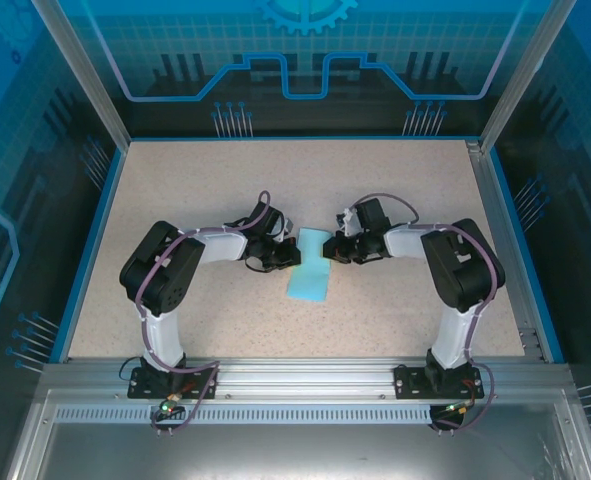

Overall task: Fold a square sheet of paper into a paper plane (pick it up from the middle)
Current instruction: Fold the square sheet of paper in half at the center of the table.

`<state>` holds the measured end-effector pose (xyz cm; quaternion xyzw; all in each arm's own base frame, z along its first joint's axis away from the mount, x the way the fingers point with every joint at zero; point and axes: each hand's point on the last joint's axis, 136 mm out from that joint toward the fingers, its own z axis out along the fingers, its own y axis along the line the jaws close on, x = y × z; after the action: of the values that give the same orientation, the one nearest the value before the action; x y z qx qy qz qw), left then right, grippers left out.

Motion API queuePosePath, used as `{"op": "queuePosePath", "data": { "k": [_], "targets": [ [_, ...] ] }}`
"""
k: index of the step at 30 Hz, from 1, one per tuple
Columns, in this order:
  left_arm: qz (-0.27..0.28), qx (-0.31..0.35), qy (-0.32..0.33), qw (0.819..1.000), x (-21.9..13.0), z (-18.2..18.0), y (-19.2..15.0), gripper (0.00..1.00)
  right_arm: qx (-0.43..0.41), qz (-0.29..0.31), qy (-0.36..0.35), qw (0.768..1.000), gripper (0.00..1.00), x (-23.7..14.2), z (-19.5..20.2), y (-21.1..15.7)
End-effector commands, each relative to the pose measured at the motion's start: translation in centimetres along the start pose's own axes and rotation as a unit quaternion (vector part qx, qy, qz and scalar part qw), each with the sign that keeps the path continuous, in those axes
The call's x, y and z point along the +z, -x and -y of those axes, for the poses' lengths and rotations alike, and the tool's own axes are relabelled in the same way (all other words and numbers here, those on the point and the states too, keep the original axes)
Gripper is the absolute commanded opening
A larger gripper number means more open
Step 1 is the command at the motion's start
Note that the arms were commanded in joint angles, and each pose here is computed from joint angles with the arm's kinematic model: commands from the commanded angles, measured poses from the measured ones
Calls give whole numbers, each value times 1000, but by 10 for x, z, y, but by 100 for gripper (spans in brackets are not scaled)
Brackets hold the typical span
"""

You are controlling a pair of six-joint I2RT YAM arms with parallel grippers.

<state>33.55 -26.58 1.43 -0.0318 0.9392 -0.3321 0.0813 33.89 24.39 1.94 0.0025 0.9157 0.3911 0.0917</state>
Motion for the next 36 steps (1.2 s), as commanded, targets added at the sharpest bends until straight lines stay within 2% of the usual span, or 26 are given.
{"op": "queuePosePath", "data": {
  "k": [1, 5, 13, 23, 28, 36],
  "targets": [
    [-38, -12, 62, 997, 3, -32, -27, 0, 8, -6, -23, 1000, 8, 3, 17, -1],
    [-40, -13, 64, 997, 3, -34, -29, 0, 9, -8, -25, 1000, 8, 2, 14, 1],
    [-41, -11, 65, 997, 4, -35, -30, 0, -16, 24, 32, 999, 9, -22, -25, 29],
    [-40, -11, 65, 997, 4, -34, -29, 0, 16, 10, 22, 1000, 8, -6, 3, 36],
    [-41, -11, 65, 997, 4, -34, -29, 0, 37, 0, -11, 999, 9, 4, 25, 30],
    [-43, -11, 68, 997, 4, -36, -31, 0, 18, 4, -8, 1000, 9, -16, -1, 44]
  ]
}}
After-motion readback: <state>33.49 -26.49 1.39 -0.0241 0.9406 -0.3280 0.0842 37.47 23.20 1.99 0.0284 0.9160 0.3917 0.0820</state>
